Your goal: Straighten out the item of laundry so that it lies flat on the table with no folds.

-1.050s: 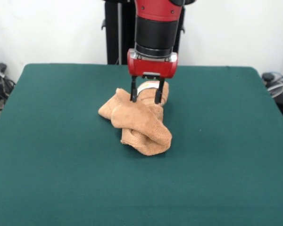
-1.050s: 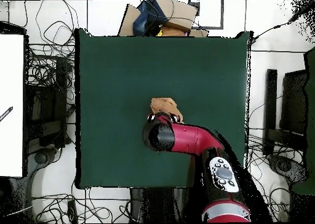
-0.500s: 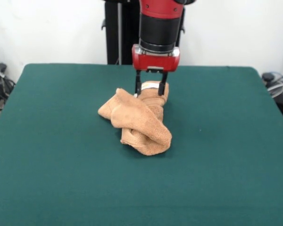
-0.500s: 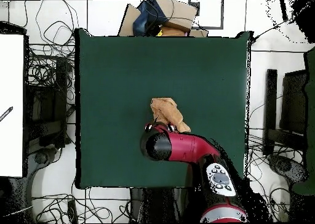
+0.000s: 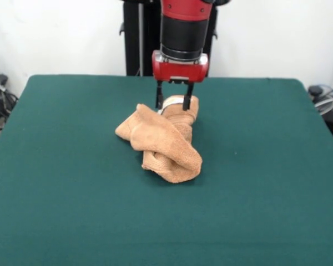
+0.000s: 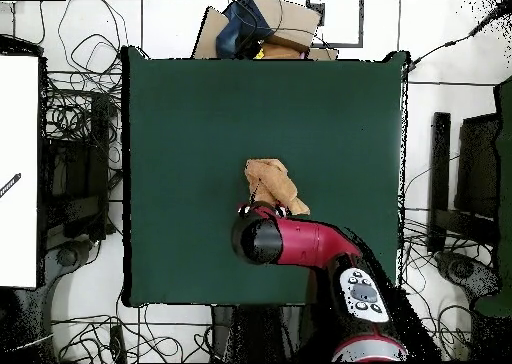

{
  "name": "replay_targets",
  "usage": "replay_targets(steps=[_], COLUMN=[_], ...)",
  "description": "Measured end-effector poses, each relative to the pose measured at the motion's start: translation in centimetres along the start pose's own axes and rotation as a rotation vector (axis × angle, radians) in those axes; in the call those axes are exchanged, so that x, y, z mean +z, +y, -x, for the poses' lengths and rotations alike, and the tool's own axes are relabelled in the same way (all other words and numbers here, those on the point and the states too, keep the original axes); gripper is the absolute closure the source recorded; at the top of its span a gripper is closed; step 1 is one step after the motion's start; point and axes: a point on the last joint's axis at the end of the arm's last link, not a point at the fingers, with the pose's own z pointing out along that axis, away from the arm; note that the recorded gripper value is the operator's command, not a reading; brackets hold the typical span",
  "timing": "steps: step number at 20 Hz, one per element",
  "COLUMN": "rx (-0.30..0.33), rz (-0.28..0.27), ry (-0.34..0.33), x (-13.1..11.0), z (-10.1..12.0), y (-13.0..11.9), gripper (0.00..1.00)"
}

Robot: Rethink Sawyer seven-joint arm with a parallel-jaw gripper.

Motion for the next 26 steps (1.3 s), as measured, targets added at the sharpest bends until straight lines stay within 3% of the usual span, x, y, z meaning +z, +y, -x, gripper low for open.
replay_targets(steps=[11,26], rx=[-0.045,-0.184], rz=[0.034,0.069], ry=[-0.046,-0.065], x=[-1.2,-1.7], z=[2.0,5.2], y=[0.3,3.6], gripper=[0.00,0.00])
